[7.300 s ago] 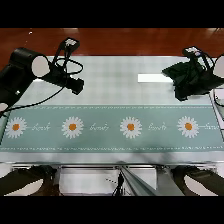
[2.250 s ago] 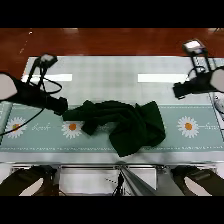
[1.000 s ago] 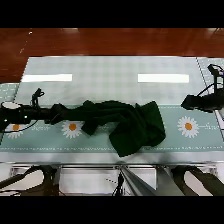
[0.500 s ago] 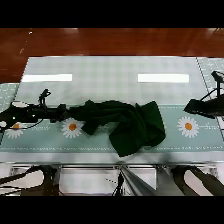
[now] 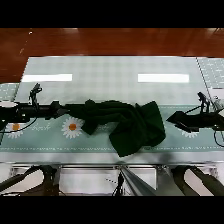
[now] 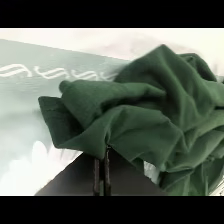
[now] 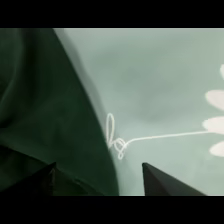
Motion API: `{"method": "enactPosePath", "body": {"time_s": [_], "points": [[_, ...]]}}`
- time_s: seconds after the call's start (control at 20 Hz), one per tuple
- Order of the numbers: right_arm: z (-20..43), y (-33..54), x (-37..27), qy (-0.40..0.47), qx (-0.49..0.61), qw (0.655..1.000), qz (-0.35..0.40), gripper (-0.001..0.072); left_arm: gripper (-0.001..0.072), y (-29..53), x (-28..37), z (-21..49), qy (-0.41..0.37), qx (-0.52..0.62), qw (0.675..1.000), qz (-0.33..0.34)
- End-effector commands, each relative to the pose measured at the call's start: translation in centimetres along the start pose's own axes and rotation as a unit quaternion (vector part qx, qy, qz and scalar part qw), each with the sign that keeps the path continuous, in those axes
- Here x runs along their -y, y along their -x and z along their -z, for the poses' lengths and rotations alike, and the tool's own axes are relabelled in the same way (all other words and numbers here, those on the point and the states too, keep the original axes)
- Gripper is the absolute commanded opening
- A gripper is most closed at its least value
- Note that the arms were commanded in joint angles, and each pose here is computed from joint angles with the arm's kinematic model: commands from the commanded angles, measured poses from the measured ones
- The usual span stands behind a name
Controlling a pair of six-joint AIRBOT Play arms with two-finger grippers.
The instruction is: Fold the shirts.
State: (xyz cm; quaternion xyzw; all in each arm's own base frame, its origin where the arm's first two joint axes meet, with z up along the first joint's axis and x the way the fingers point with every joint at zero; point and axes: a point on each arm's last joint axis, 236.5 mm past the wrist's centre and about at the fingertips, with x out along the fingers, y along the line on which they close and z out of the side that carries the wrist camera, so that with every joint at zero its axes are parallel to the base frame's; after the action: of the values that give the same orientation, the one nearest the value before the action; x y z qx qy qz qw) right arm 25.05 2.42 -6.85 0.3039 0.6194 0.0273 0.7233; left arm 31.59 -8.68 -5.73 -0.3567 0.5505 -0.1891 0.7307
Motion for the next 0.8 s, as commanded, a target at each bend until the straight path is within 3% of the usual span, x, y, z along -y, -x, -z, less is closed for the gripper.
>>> {"method": "enactPosePath", "body": {"time_s": [0.0, 0.1, 0.15, 0.6, 0.75], "points": [[1.9, -1.7, 0.3, -0.028, -0.015, 0.999, -0.016, 0.0568, 0.0026, 0.6, 0.8, 0.1, -0.011, 0.002, 1.000, 0.006], [2.4, -2.2, -0.1, -0.045, -0.019, 0.998, -0.031, 0.0559, 0.0026, 0.6, 0.8, 0.1, -0.011, 0.002, 1.000, 0.006], [2.5, -2.5, -0.6, -0.053, -0.015, 0.998, -0.044, 0.0521, 0.0026, 0.6, 0.8, 0.1, -0.011, 0.002, 1.000, 0.006], [3.9, -4.4, -0.6, -0.104, -0.009, 0.992, -0.072, 0.0519, 0.0026, 0.6, 0.8, 0.1, -0.011, 0.002, 1.000, 0.006], [3.8, -4.7, -1.5, -0.104, -0.006, 0.991, -0.084, 0.0315, 0.0026, 0.6, 0.8, 0.1, -0.011, 0.002, 1.000, 0.006]]}}
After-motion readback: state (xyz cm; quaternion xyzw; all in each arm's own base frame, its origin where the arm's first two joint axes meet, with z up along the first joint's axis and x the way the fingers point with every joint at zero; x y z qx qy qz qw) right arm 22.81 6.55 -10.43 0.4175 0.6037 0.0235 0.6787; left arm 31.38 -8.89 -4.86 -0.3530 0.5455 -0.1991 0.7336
